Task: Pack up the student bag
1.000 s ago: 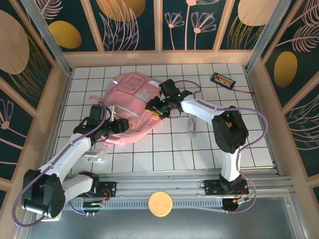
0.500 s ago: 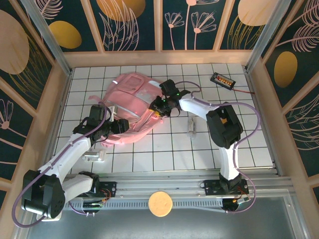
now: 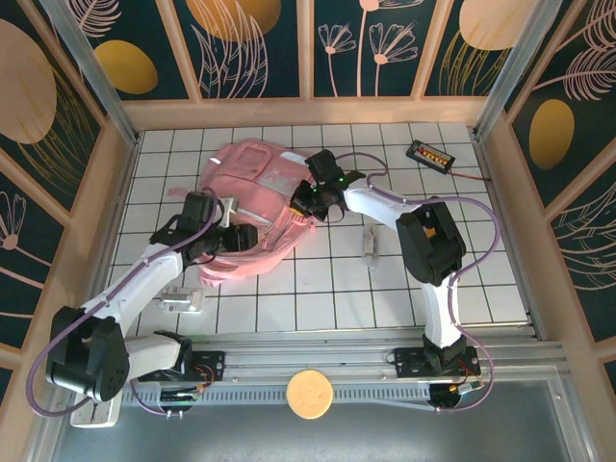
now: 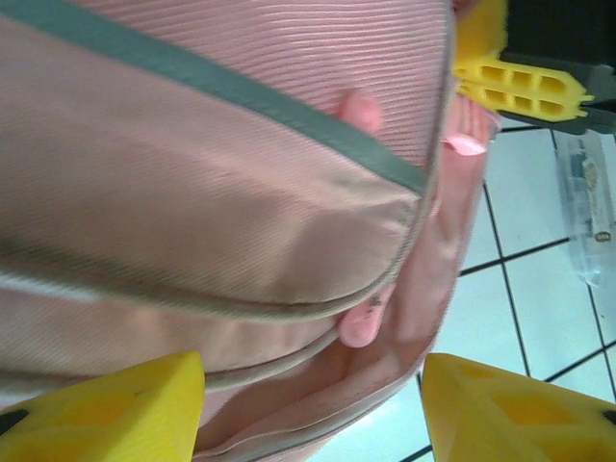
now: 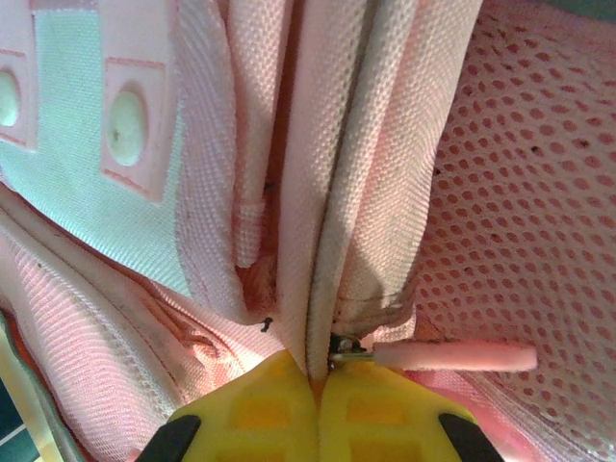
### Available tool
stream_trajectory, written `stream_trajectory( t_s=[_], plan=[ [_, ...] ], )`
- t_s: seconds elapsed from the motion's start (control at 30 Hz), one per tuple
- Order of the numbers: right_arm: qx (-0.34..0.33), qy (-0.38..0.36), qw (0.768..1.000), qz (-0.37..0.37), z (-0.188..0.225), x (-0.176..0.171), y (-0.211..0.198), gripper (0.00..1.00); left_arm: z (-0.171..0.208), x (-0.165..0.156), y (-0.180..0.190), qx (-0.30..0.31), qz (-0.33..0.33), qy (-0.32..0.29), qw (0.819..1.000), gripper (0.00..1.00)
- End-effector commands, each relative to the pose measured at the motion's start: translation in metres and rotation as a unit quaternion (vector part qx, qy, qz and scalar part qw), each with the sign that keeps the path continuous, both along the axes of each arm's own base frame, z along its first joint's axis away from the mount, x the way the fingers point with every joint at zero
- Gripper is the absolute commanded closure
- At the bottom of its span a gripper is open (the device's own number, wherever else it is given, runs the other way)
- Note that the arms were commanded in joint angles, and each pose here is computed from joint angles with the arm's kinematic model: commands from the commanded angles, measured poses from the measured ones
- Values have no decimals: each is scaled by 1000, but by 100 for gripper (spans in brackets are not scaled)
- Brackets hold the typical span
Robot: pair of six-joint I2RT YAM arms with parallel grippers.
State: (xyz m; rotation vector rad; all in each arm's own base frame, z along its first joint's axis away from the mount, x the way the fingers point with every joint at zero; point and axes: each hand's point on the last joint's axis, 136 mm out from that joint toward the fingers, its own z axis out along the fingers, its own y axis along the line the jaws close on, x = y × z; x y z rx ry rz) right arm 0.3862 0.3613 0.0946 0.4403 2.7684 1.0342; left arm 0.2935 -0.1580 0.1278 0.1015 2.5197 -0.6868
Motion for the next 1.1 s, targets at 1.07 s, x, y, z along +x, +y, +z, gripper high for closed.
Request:
stream_trajectory(
  t_s=[1.07],
  plan=[
    [51, -48, 997, 20, 50, -7, 30, 100, -43, 31, -73, 148, -26, 36, 988, 58]
  ],
)
